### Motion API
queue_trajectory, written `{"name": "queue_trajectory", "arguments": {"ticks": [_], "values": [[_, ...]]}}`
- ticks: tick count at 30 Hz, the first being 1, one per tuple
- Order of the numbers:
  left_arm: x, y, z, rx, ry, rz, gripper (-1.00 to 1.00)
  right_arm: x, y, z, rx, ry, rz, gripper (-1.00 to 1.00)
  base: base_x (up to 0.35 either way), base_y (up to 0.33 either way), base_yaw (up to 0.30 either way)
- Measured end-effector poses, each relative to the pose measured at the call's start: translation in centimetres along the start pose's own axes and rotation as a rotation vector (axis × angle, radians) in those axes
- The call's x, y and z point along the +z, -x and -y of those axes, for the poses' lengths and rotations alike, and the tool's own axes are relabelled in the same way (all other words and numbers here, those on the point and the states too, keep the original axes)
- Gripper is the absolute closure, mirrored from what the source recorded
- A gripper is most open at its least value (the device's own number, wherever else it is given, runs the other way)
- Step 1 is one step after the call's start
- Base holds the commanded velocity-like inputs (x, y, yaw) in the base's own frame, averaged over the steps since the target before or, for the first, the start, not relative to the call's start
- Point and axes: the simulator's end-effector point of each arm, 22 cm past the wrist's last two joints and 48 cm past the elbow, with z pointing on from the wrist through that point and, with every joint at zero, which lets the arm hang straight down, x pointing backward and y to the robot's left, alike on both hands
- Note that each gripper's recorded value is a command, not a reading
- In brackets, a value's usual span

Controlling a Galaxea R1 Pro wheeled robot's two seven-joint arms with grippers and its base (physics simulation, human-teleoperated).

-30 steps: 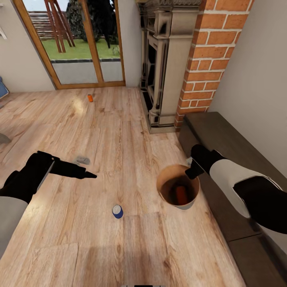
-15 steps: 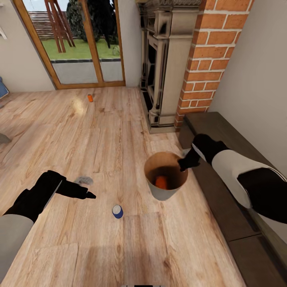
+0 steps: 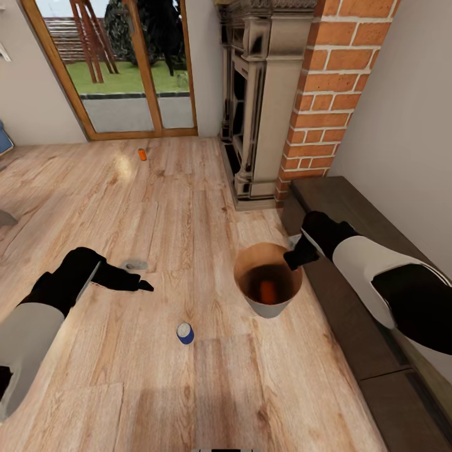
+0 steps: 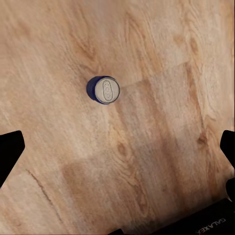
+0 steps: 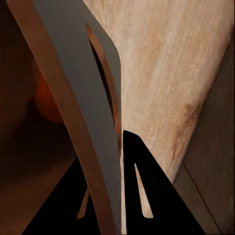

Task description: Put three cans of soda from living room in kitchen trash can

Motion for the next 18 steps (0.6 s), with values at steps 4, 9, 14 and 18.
{"name": "queue_trajectory", "arguments": {"ticks": [4,9,14,18], "values": [[0.3,1.4,1.3,0.0,-0.014,0.003,-1.0,-0.1,0.3,-1.2,0.053,0.076,0.016,1.0,0.0,0.0,0.0],[1.4,0.8,1.6,-0.024,-0.013,-0.032,-1.0,-0.1,-0.1,0.0,0.055,0.052,0.012,1.0,0.0,0.0,0.0],[2.2,0.3,-0.4,-0.035,0.098,-0.053,-1.0,-0.2,-0.8,2.3,0.072,0.026,0.005,1.0,0.0,0.0,0.0],[2.6,0.3,-1.6,-0.031,0.192,-0.06,-1.0,-0.5,-0.9,2.7,0.103,0.05,0.012,1.0,0.127,0.016,0.0]]}}
